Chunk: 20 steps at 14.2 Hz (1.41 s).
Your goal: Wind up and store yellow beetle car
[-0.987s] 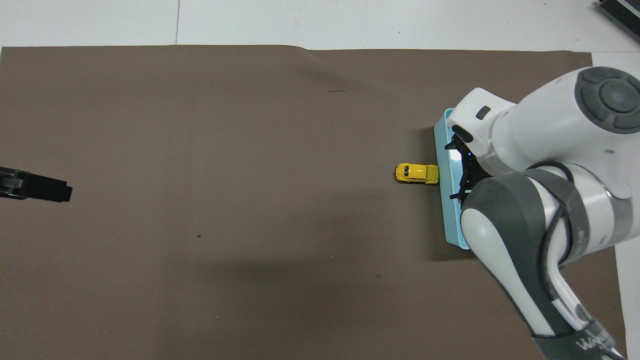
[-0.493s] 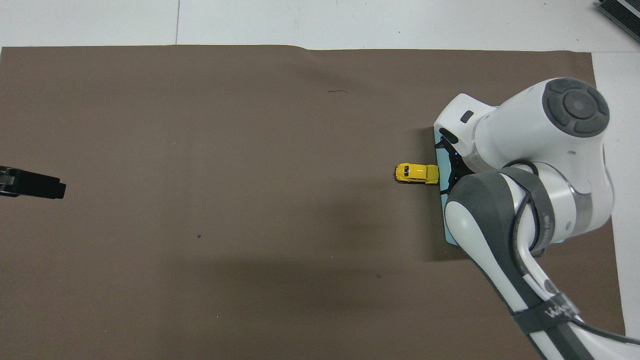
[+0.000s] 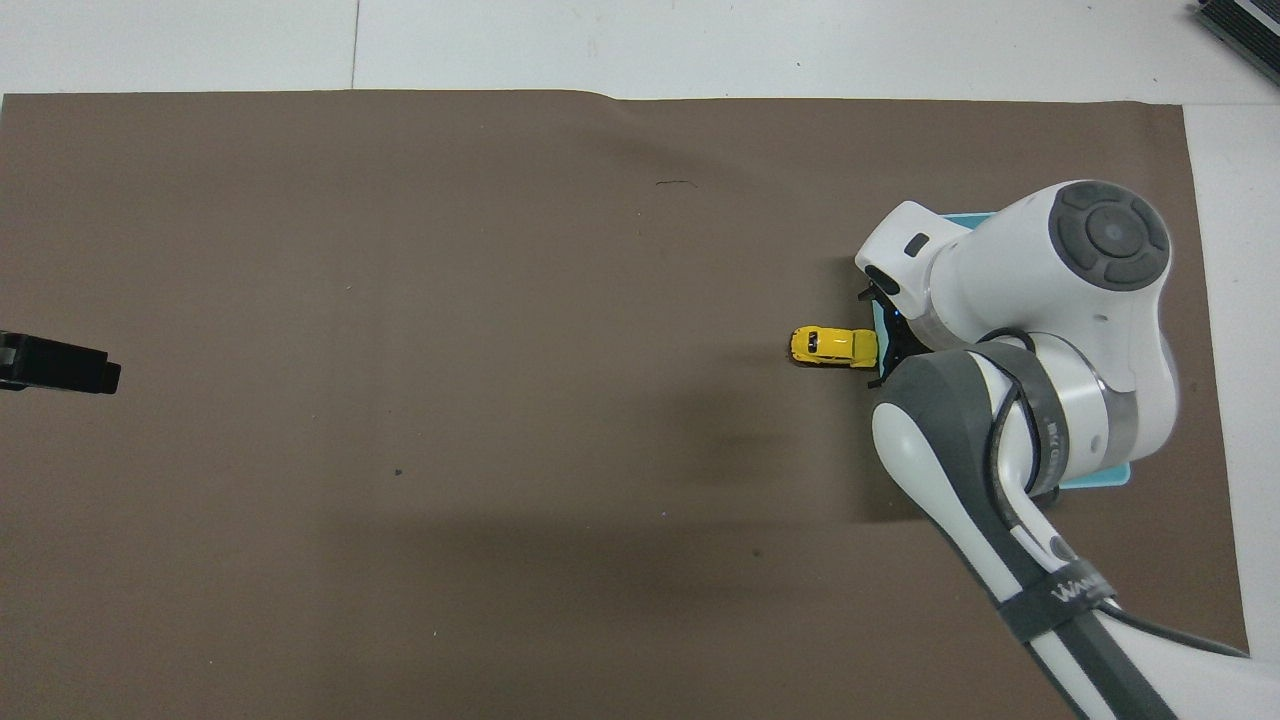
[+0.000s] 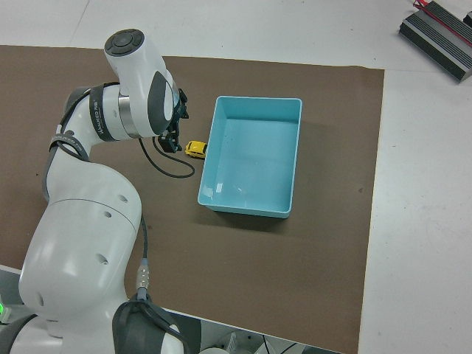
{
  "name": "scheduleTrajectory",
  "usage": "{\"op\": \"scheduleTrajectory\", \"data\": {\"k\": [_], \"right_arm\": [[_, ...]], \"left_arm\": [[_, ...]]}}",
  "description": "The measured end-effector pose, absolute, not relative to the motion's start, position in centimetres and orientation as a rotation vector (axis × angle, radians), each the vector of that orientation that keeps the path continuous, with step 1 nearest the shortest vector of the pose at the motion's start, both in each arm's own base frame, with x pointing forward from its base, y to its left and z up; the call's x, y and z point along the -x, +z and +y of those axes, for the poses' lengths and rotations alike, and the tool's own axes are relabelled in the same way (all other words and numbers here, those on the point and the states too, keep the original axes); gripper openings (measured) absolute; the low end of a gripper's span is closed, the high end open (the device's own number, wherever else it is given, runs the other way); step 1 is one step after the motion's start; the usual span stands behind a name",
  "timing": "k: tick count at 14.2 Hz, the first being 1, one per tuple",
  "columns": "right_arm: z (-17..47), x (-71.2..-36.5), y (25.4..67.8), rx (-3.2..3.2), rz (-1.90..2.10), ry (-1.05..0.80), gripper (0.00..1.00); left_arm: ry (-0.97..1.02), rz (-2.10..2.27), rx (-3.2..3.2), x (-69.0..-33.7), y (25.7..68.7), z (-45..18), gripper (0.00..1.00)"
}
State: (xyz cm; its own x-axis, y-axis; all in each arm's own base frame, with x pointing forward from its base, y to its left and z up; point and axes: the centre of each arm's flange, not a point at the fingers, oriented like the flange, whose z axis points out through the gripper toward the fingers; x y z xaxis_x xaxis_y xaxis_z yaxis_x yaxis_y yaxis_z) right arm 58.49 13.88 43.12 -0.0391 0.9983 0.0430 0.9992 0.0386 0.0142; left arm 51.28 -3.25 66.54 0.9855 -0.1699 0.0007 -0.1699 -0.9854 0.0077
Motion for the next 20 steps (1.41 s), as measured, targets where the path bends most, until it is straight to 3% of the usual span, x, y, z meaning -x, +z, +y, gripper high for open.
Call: {"op": "scheduleTrajectory", "data": {"k": [8, 20], "right_arm": [[13.0, -59.0, 41.4, 2.174, -2.24, -0.072, 1.0], [13.3, -60.8, 34.6, 2.174, -2.244, -0.128, 1.0]], "left_arm": [[0.0, -0.262, -3.123, -51.3, 66.5, -3.1, 1.0], [0.0, -0.26, -3.123, -51.3, 66.5, -3.0, 1.0]]}}
